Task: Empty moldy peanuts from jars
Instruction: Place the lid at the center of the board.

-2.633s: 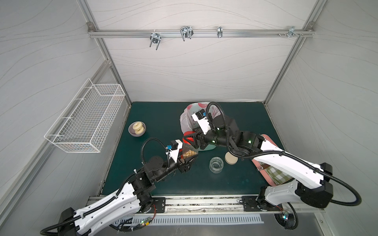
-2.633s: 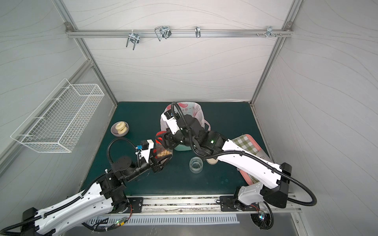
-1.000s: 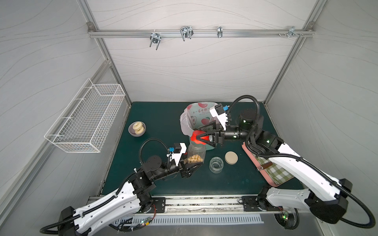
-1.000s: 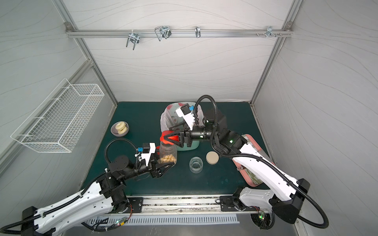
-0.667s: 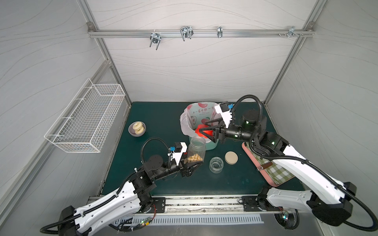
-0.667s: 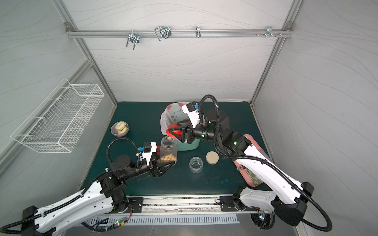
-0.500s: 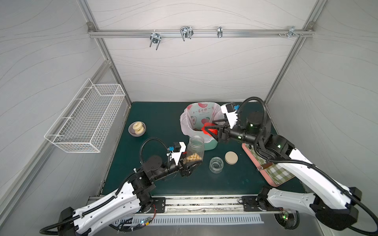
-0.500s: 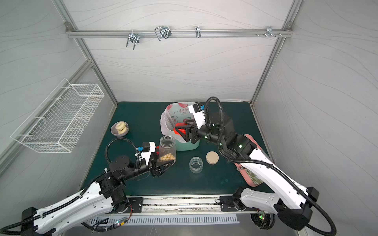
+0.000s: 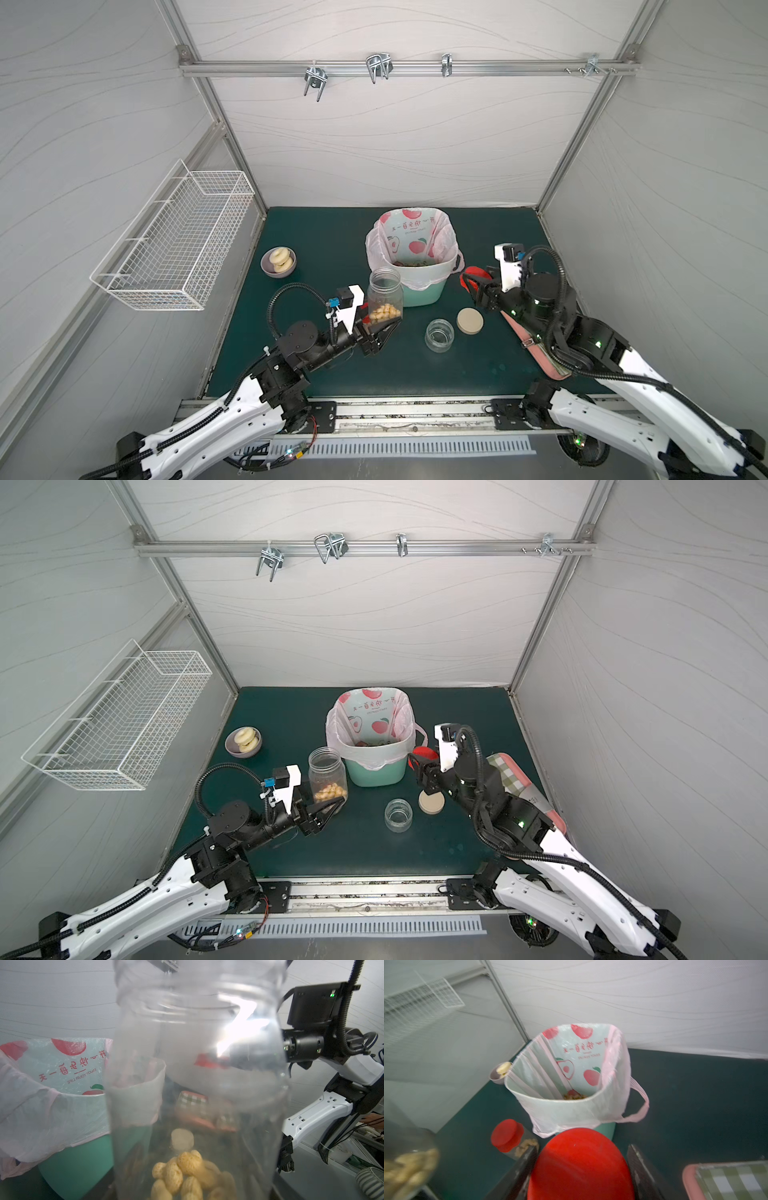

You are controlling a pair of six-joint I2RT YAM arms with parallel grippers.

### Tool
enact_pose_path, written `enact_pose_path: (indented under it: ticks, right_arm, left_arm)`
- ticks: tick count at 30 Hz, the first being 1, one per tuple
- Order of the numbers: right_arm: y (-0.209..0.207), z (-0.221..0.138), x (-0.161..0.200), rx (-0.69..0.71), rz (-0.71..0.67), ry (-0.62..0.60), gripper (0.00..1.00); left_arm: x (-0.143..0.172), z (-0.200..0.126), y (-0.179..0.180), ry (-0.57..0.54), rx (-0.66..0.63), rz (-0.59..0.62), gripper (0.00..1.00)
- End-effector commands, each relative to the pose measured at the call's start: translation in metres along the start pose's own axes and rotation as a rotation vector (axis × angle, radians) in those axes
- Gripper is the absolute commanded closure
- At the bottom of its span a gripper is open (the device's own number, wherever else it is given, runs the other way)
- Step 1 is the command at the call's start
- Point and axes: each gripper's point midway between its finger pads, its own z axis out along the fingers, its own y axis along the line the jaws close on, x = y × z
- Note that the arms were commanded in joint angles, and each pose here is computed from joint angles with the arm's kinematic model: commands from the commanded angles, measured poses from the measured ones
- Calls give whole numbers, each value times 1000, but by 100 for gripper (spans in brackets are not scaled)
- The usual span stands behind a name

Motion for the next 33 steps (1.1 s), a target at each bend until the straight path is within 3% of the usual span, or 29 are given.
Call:
enact_pose_path:
  ticks: [1,14,20,27,33]
  right_arm:
    - [-32,2,14,149,37,-54,64]
    - [-76,54,95,370,20,-83,67]
    - [-93,78,109,431,15,-57,69]
    - [-127,94,122,466,105,-60,69]
    - [-129,107,125,457,129,-64,68]
  left_arm:
    - [-14,-4,3,-53,-26,20,67]
    - [-10,-14,13,-52,-84,27,68]
    - [-8,-16,18,-47,-110,27,68]
    - [-12,-20,21,-63,-132,22,68]
    - [-8,-20,26,-63,-155,23,68]
